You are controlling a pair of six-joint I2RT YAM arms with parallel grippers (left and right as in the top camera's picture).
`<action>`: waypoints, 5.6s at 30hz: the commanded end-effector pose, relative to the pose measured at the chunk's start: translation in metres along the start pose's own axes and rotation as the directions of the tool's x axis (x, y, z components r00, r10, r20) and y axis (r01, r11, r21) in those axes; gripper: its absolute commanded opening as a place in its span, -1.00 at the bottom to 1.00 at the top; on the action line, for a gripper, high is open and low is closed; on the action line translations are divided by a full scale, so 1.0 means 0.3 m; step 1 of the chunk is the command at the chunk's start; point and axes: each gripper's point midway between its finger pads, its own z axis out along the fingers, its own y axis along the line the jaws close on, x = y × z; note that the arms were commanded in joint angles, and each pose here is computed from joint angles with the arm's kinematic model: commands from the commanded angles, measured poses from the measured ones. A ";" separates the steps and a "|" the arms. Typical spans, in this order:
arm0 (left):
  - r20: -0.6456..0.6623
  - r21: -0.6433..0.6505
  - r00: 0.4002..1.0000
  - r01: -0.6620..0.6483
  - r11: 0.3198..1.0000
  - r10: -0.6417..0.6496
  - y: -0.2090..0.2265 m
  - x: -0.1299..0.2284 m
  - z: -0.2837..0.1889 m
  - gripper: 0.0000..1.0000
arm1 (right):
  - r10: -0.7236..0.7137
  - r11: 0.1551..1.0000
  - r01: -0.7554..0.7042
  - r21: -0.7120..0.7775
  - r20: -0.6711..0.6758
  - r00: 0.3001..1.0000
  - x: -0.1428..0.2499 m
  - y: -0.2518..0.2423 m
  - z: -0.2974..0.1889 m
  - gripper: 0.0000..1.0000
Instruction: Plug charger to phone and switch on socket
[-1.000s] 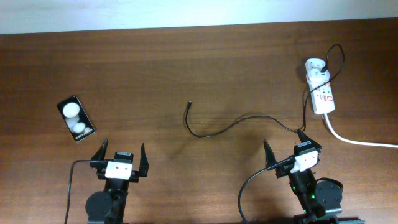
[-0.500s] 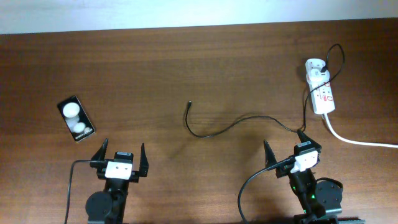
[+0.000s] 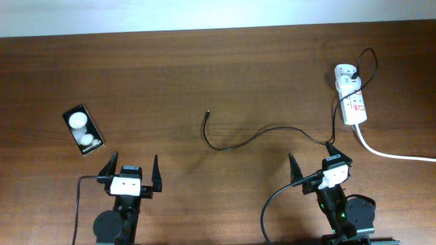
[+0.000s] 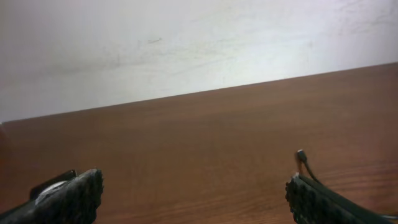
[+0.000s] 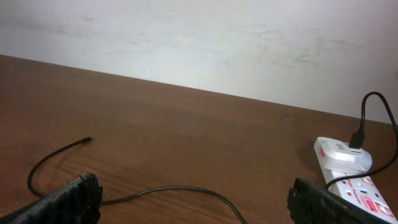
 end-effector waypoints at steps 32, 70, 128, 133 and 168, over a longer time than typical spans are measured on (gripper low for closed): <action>-0.711 0.054 0.701 0.127 0.990 -0.051 0.051 -0.490 0.342 0.98 | -0.006 1.000 0.006 -0.006 0.085 0.996 -0.065 0.004 -0.003 0.97; -0.765 0.043 0.641 0.145 0.988 -0.061 0.041 -0.430 0.334 0.98 | 0.267 0.934 -0.348 0.086 -0.816 0.513 -0.256 0.013 0.150 0.97; -0.784 -0.619 0.067 0.009 0.786 -0.618 0.649 0.610 0.454 0.98 | 0.268 0.928 -0.356 0.112 -0.862 0.429 -0.174 0.015 0.182 0.97; -0.776 -0.627 0.078 0.022 0.779 -0.626 0.661 0.612 0.460 0.98 | 0.268 0.928 -0.356 0.111 -0.862 0.430 -0.174 0.015 0.182 0.97; -0.767 -0.641 -0.037 0.090 0.762 -0.640 0.576 0.701 0.373 0.71 | 0.268 0.928 -0.355 0.110 -0.860 0.434 -0.176 0.014 0.186 0.97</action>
